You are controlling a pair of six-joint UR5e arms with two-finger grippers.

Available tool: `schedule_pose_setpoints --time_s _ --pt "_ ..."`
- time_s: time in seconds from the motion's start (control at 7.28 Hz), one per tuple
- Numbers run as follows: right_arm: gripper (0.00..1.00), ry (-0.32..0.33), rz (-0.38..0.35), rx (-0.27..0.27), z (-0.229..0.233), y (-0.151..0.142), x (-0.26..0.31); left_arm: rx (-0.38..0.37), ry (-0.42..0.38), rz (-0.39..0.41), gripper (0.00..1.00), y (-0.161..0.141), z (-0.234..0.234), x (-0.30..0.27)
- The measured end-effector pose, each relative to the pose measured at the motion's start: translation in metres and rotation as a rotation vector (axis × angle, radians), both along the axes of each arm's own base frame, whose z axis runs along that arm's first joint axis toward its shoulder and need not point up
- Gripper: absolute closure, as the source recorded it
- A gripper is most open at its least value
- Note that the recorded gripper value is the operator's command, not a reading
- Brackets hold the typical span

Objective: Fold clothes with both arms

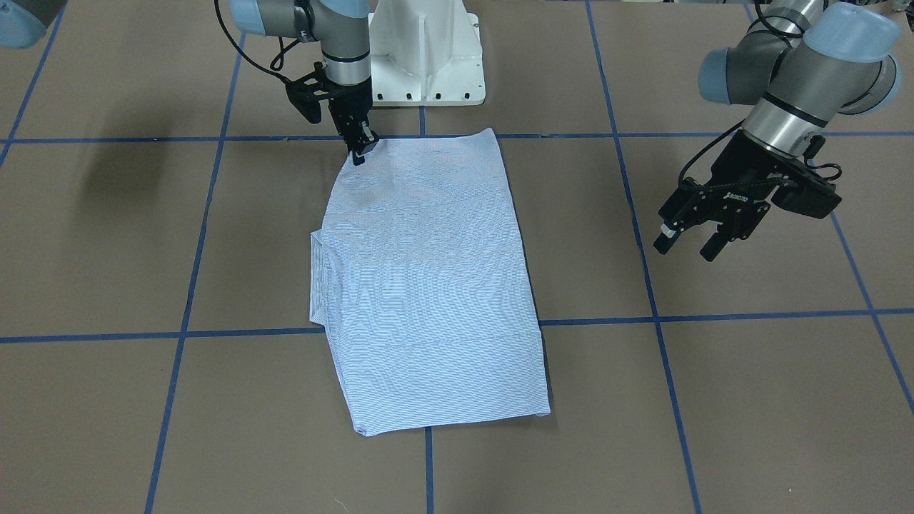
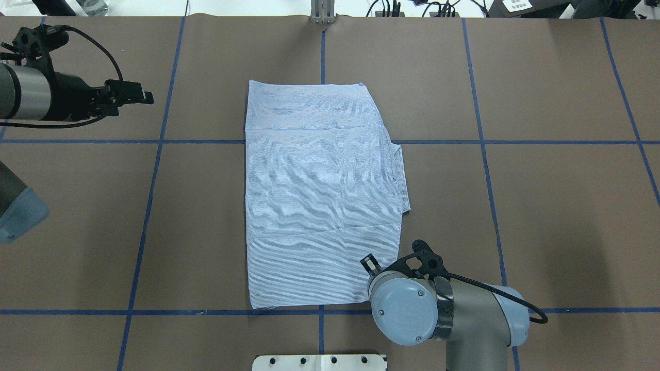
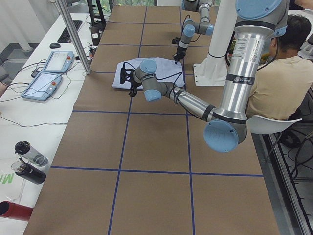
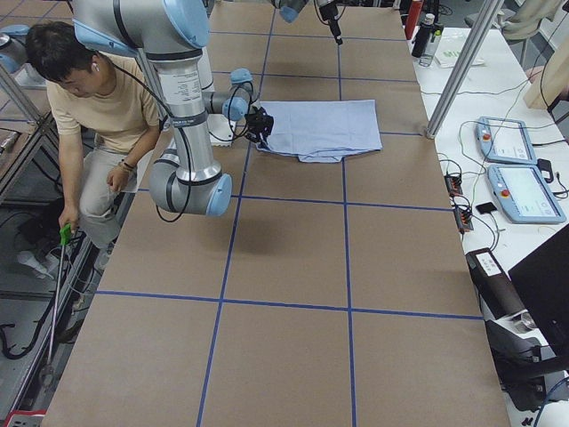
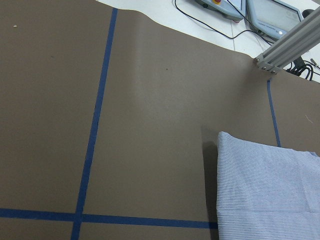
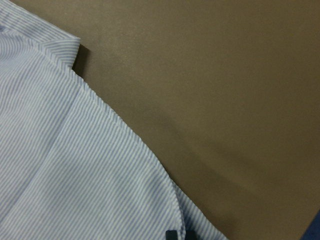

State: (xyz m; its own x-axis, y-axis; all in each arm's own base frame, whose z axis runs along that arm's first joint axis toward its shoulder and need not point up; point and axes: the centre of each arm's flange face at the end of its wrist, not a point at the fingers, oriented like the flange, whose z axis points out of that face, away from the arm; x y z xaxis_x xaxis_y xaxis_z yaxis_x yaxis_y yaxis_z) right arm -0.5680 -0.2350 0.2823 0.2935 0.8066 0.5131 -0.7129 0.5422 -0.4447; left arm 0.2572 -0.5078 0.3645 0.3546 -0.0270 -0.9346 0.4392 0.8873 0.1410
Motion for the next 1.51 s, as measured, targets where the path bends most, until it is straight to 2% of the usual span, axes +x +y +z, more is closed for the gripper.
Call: schedule_pose_setpoints --time_s 0.27,0.41,0.55,0.82,0.96,1.24,1.51 --pt "1.00 -0.015 -0.003 -0.002 -0.007 0.000 0.004 -0.027 0.023 -0.008 0.02 0.002 -0.004 0.002" --pt "1.00 -0.025 -0.009 -0.007 -0.012 0.001 0.008 -0.078 0.070 -0.020 0.02 0.008 -0.012 0.006" --pt "1.00 -0.029 -0.011 -0.010 -0.014 0.002 0.011 -0.147 0.141 -0.020 0.02 0.027 -0.028 0.019" --pt "1.00 -0.044 -0.011 -0.012 -0.020 0.002 0.020 -0.297 0.270 -0.002 0.02 0.108 -0.060 0.079" --pt "1.00 -0.048 -0.014 -0.012 -0.022 0.004 0.024 -0.369 0.291 0.005 0.03 0.158 -0.061 0.116" --pt "1.00 -0.051 -0.020 -0.014 -0.024 0.008 0.024 -0.483 0.260 0.010 0.09 0.238 -0.043 0.177" --pt "1.00 -0.050 -0.023 -0.014 -0.024 0.009 0.024 -0.555 0.246 0.028 0.18 0.273 -0.035 0.219"
